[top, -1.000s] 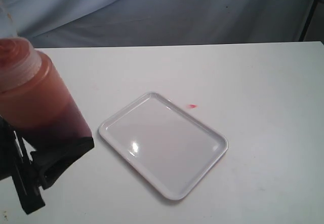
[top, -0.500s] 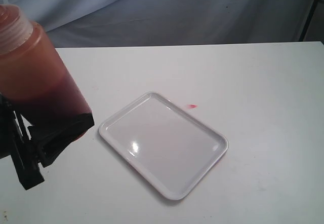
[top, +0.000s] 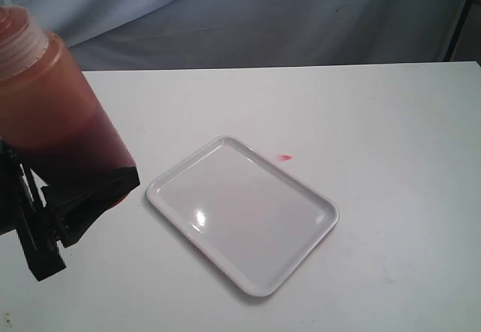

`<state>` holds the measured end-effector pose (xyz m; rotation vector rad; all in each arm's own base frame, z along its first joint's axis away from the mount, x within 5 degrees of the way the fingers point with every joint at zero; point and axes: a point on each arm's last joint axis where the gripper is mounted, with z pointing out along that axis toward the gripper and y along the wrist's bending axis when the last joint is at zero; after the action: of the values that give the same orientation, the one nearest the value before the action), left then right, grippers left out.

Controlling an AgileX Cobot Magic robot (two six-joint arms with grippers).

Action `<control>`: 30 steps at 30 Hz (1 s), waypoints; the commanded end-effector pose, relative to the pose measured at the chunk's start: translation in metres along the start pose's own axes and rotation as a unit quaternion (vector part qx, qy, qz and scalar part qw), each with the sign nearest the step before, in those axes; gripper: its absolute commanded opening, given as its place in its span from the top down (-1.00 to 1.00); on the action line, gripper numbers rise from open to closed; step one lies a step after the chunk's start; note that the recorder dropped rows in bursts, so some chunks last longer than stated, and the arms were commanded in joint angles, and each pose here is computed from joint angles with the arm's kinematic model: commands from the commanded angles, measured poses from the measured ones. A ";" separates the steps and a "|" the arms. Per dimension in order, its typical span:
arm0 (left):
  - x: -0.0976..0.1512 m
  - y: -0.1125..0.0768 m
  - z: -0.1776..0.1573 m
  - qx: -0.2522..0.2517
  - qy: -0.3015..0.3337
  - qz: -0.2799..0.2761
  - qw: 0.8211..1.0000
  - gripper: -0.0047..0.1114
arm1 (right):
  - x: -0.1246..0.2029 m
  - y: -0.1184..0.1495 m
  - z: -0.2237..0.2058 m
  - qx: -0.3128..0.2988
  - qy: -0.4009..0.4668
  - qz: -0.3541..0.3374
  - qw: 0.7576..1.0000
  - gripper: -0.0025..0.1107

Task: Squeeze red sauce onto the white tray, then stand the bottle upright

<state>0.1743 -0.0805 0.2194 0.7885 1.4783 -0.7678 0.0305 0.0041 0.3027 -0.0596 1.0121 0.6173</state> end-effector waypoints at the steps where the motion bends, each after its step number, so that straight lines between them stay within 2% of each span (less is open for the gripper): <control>1: -0.011 0.002 0.001 -0.004 -0.040 -0.003 0.999 0.92 | -0.022 0.018 0.002 -0.073 -0.003 -0.244 0.967 0.96; 2: -0.011 0.003 0.001 -0.011 -0.044 -0.007 0.999 0.92 | -0.016 0.018 0.009 -0.080 0.080 -0.272 0.955 0.96; 4: -0.012 0.003 0.001 -0.013 -0.046 -0.006 0.999 0.92 | -0.007 0.017 0.024 -0.086 0.169 -0.310 0.932 0.96; 5: -0.012 0.003 0.001 -0.013 -0.046 0.001 0.999 0.92 | -0.003 0.017 0.030 -0.089 0.187 -0.324 0.923 0.96; 8: -0.007 0.006 0.001 -0.030 -0.018 0.005 0.999 0.92 | 0.024 0.013 0.053 -0.111 0.266 -0.400 0.870 0.96; 11: -0.003 0.009 0.001 -0.046 0.005 0.018 0.999 0.92 | 0.049 0.009 0.068 -0.135 0.321 -0.443 0.826 0.96; 14: 0.000 0.011 0.001 -0.054 0.019 0.030 0.998 0.92 | 0.060 0.008 0.078 -0.149 0.346 -0.469 0.799 0.96; 16: 0.004 0.014 0.000 -0.071 0.044 0.029 0.996 0.92 | 0.065 0.009 0.089 -0.152 0.361 -0.466 0.793 0.96; 19: 0.006 0.015 0.000 -0.077 0.052 0.029 0.995 0.92 | 0.065 0.011 0.103 -0.120 0.378 -0.390 0.831 0.96; 20: 0.006 0.015 0.000 -0.077 0.052 0.029 0.995 0.92 | 0.065 0.011 0.105 -0.118 0.379 -0.386 0.833 0.96; 24: 0.005 0.015 0.000 -0.075 0.053 0.054 0.994 0.92 | 0.067 0.008 0.105 -0.130 0.383 -0.439 0.802 0.96; 30: -0.012 0.022 0.009 -0.069 0.033 0.066 0.995 0.92 | 0.066 0.008 0.105 -0.101 0.390 -0.378 0.834 0.96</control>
<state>0.1923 -0.0706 0.2138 0.8276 1.5882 -0.5005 0.1318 0.0745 0.3056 -0.9825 1.5431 -0.1268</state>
